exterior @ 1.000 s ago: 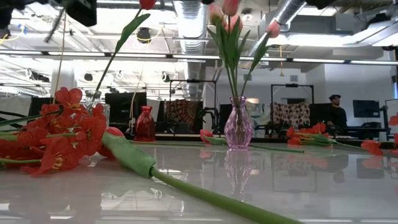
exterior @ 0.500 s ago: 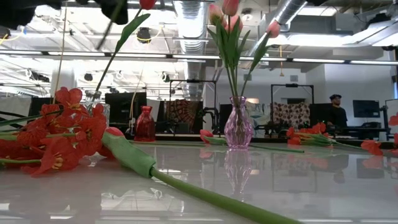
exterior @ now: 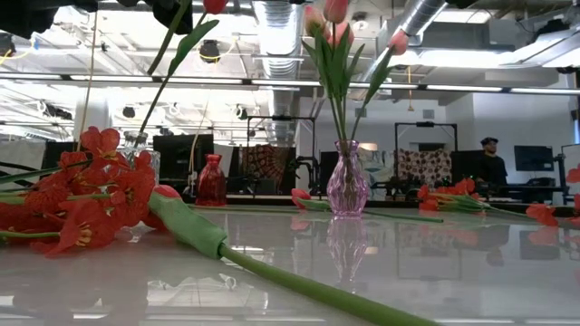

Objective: Sort flowers into vase by color
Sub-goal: Put the red tulip into the transparent vase

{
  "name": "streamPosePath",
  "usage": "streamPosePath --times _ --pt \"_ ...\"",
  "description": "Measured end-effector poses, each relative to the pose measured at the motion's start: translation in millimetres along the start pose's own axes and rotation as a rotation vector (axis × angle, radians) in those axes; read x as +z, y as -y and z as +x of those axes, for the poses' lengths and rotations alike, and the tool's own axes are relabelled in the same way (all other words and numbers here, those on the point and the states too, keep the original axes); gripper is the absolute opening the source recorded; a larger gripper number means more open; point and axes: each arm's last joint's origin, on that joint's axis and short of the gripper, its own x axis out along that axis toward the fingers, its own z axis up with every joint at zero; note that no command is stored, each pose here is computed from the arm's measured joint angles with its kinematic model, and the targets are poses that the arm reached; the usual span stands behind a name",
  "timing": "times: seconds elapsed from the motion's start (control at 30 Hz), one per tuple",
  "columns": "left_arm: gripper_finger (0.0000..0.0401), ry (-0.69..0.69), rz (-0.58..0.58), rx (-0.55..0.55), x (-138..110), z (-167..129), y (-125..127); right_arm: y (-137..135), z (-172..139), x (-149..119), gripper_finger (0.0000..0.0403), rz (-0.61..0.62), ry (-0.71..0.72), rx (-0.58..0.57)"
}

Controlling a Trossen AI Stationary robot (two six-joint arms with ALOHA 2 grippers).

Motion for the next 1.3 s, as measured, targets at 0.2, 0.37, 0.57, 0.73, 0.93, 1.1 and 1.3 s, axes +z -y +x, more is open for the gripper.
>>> streamPosePath --times 0.2,0.37,0.57,0.73,0.93,1.1,1.3 --pt "0.0000 -0.007 0.001 -0.001 -0.6 -0.1 0.1 0.0 0.0 -0.3 0.0048 -0.042 -0.003 -0.001" --pt "0.0001 -0.014 -0.008 -0.002 -1.4 -0.1 0.2 -0.1 0.0 -1.2 0.0024 -0.047 -0.013 0.000" --pt "0.0039 -0.085 0.004 0.019 -8.1 -0.4 -0.2 2.1 0.5 -4.2 0.0026 -0.020 -0.040 -0.003" --pt "0.0093 -0.149 -0.077 0.057 -13.3 3.8 -9.2 11.5 2.2 -12.8 0.0025 0.066 -0.114 -0.022" --pt "0.0124 -0.287 -0.108 0.033 -11.8 17.4 -19.6 22.6 3.4 -21.3 0.0026 0.123 -0.185 -0.039" --pt "0.0126 -0.424 -0.085 -0.007 -7.2 25.0 -22.2 22.5 2.8 -24.7 0.0026 0.117 -0.219 -0.034" --pt "0.0126 -0.454 -0.066 -0.010 1.6 25.8 -23.5 22.4 2.5 -25.7 0.0027 0.114 -0.231 -0.033"
